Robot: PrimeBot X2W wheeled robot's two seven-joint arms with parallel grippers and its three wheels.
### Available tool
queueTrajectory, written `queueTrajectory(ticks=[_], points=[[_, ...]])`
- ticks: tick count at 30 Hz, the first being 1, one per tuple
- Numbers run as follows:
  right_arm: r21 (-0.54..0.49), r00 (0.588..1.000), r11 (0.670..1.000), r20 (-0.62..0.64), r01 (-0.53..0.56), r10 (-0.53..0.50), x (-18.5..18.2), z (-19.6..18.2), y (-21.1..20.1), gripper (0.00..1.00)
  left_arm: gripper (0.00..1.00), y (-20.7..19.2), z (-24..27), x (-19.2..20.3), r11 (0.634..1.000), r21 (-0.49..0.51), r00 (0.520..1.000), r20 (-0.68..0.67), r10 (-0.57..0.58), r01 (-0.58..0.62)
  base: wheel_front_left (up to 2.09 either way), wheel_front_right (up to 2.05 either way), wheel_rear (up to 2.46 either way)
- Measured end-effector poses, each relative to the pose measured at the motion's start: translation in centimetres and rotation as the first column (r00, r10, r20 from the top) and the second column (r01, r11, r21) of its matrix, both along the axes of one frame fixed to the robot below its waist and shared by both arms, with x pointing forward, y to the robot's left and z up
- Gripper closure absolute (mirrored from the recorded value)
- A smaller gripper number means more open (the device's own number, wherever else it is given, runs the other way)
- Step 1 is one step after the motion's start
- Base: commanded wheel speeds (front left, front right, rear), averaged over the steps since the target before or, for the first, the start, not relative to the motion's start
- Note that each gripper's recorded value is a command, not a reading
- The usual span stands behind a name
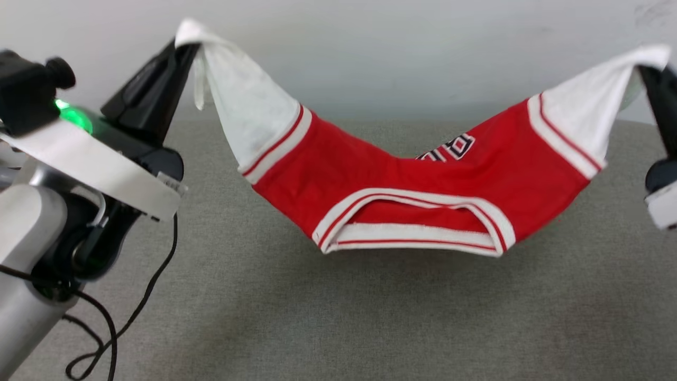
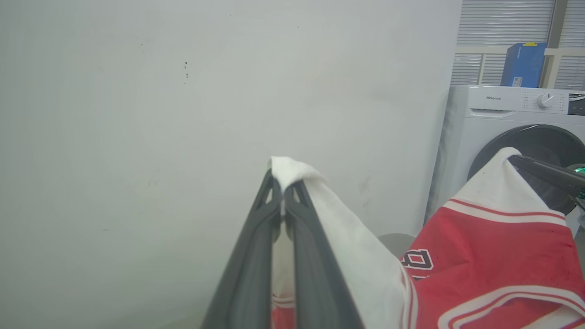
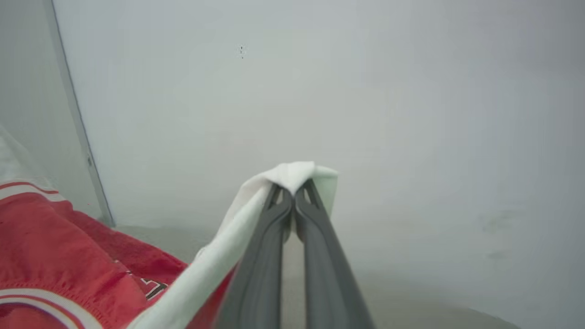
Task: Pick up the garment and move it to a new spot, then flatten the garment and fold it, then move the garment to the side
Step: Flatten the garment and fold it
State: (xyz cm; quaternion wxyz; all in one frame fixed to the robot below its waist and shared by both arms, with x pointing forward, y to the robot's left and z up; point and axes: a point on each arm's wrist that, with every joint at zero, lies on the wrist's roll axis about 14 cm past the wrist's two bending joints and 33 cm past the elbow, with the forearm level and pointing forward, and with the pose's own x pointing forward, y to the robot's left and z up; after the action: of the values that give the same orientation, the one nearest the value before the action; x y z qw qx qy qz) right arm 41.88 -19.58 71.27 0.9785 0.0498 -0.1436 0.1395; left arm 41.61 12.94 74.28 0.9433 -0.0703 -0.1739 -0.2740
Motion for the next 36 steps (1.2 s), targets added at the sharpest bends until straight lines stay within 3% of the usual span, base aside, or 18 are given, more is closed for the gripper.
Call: queueTrajectory(ticks=[8, 17, 28, 36], points=[[0.020, 0.987, 1.000, 0.160, 0.012, -0.015, 3.6, 5.1, 0.9, 1.00, 1.00, -1.4, 3.9, 3.1, 0.999, -0.027, 0.993, 0.122, -0.013, 0.016, 0.00, 0.00, 0.00], [-0.001, 0.967, 1.000, 0.253, 0.031, -0.029, 11.9, 9.0, 1.9, 1.00, 1.00, -1.9, 7.9, 10.8, 0.998, -0.070, 0.974, 0.226, 0.008, 0.008, 0.00, 0.00, 0.00], [-0.060, 0.945, 0.991, 0.314, 0.117, -0.093, 23.0, 8.9, 2.2, 1.00, 1.00, -2.0, 5.9, 22.6, 0.994, -0.092, 0.969, 0.232, 0.080, -0.060, 0.00, 0.00, 0.00], [-0.095, 0.937, 0.983, 0.329, 0.159, -0.120, 27.9, 7.0, 2.5, 1.00, 1.00, -0.7, 4.0, 27.5, 0.987, -0.097, 0.958, 0.242, 0.152, -0.131, 0.00, 0.00, 0.00]])
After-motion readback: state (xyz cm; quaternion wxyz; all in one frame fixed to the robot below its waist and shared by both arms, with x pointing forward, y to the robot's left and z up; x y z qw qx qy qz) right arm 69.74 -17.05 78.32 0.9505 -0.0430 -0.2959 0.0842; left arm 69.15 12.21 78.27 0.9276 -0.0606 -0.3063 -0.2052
